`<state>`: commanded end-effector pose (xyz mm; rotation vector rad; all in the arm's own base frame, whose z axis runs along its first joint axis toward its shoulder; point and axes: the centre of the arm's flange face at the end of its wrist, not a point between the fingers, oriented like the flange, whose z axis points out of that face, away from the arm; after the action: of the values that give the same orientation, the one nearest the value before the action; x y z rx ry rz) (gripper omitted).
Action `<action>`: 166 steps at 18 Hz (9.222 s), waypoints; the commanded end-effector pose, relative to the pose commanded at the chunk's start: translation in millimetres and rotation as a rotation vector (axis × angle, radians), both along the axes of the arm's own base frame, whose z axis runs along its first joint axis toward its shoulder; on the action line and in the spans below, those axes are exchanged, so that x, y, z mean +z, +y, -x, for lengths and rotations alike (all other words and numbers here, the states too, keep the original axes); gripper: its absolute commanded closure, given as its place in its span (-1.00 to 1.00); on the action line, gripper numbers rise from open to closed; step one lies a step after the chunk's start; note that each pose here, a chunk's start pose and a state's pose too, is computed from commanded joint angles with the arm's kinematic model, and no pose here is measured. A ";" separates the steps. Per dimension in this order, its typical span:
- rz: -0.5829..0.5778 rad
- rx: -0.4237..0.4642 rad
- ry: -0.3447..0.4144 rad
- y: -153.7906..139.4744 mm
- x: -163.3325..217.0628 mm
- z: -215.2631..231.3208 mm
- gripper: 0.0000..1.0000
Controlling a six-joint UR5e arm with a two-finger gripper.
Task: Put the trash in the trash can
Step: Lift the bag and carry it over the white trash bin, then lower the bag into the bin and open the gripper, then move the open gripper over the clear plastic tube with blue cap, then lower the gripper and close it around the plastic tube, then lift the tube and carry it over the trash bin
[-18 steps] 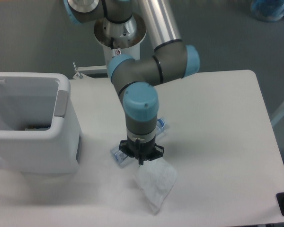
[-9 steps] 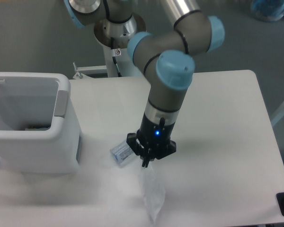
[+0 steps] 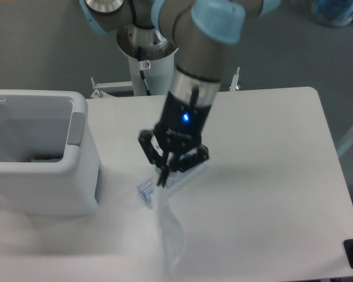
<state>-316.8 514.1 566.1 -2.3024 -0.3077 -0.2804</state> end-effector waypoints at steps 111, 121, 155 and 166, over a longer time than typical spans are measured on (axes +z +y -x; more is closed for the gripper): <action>0.831 -0.487 0.304 24.4 -298.6 22.9 -1.00; 0.722 -0.507 0.211 26.4 -321.0 4.2 -1.00; 0.621 -0.351 0.310 66.6 -271.1 27.1 -0.17; -0.022 -0.183 0.136 57.4 -54.4 65.1 -0.27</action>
<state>-381.9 571.5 511.6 -2.3175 -0.0251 -0.2156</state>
